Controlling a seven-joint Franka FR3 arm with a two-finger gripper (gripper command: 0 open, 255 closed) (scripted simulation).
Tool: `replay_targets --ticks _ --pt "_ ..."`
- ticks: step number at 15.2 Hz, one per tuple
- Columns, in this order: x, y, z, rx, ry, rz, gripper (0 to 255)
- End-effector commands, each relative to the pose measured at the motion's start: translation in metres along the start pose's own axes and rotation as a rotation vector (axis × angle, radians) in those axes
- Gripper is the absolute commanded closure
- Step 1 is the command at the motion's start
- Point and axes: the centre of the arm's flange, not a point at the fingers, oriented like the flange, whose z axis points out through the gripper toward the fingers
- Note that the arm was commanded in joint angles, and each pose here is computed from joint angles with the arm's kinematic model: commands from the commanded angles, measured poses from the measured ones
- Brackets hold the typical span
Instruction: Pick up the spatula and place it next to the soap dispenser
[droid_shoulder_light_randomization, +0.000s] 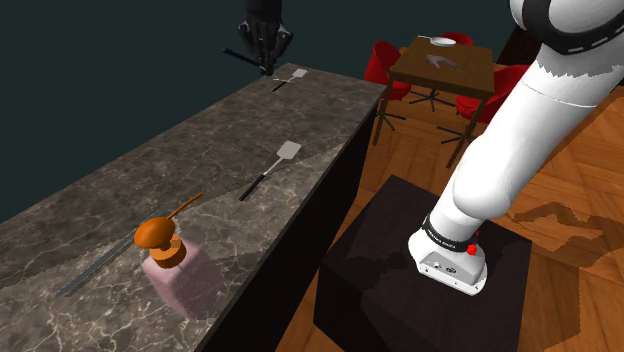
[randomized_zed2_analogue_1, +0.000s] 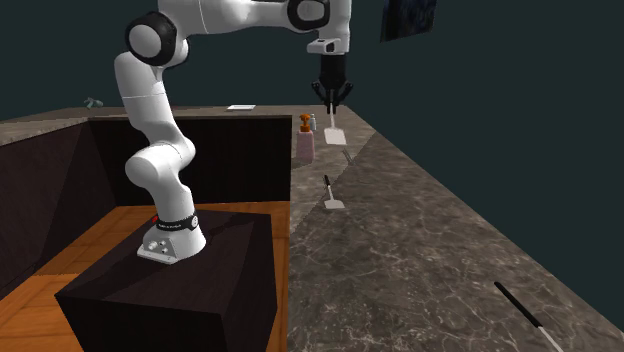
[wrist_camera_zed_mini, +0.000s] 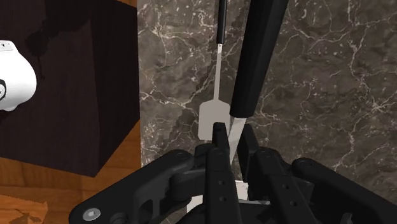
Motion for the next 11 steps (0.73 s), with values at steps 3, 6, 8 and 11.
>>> replay_targets --ticks 3,6,8,11 --pt "-0.052 0.004 0.002 0.000 0.000 0.002 255" --pt "-0.091 0.005 0.005 0.000 0.000 0.002 255" --pt "-0.118 0.006 0.007 0.000 0.000 0.002 255" --pt "-0.157 0.007 0.009 0.000 0.000 0.002 255"
